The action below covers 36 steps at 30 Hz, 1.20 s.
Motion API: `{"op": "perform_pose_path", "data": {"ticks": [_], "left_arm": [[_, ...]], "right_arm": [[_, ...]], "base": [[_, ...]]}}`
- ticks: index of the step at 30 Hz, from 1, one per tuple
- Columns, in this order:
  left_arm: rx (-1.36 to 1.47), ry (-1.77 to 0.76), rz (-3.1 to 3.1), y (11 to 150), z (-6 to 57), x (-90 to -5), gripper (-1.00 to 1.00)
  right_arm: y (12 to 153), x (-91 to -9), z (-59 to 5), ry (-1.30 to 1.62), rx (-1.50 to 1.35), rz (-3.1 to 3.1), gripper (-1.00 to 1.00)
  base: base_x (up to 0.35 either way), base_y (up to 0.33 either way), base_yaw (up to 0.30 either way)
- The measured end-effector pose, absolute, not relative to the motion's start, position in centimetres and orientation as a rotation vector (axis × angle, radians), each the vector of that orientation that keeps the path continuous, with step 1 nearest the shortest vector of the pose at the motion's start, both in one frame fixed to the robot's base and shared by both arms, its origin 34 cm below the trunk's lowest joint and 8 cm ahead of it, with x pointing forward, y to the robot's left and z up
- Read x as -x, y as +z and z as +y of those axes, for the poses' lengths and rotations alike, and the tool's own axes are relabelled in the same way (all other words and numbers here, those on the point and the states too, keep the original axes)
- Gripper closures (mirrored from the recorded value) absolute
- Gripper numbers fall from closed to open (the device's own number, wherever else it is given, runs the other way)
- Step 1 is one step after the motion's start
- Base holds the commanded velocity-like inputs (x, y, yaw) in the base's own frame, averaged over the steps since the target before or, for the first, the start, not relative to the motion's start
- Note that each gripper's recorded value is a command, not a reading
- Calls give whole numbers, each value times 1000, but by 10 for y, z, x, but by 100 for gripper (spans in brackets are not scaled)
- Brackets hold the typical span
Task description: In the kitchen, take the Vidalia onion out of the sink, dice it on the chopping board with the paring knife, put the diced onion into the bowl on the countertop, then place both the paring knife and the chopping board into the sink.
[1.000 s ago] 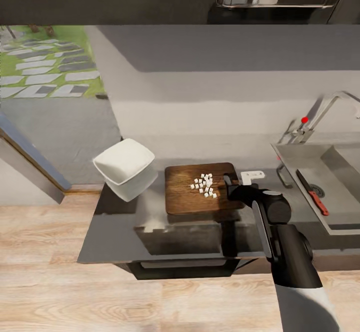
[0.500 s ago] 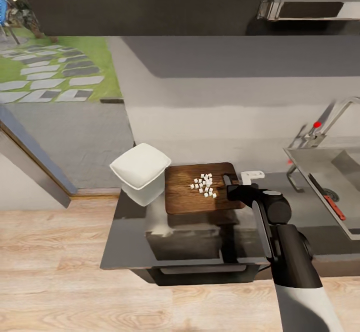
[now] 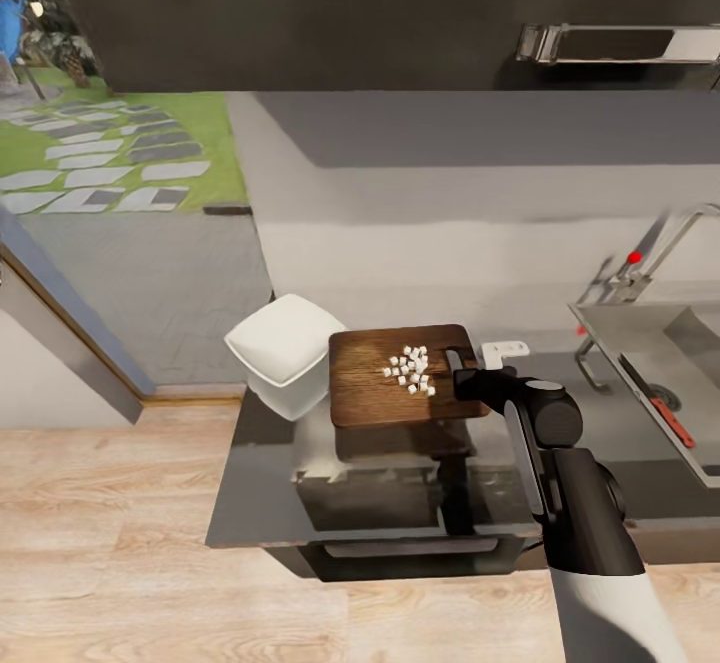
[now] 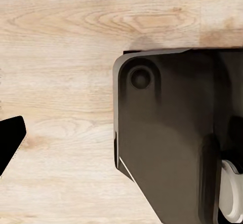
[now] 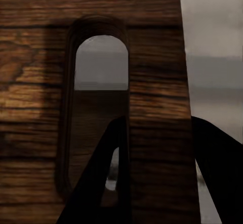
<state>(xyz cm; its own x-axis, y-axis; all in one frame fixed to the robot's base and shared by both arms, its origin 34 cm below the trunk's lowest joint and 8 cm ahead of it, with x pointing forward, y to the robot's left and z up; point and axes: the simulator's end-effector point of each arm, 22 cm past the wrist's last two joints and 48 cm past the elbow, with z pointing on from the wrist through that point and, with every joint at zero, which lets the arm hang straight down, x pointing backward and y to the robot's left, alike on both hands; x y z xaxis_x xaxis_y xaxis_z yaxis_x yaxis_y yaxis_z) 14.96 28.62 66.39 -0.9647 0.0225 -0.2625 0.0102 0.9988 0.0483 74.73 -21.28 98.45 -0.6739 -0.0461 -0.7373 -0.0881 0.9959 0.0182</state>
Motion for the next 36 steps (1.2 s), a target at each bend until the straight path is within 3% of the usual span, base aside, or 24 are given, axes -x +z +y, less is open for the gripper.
{"op": "perform_pose_path", "data": {"ticks": [25,36], "left_arm": [[-22,67,2835,666,286,-163,-100],[-22,67,2830,666,286,-165,-100]], "right_arm": [[1009,-747,-212,64,95,2273,100],[1013,-748,-215,57,100,2264,100]], "base": [[182,224,0],[22,22,0]]}}
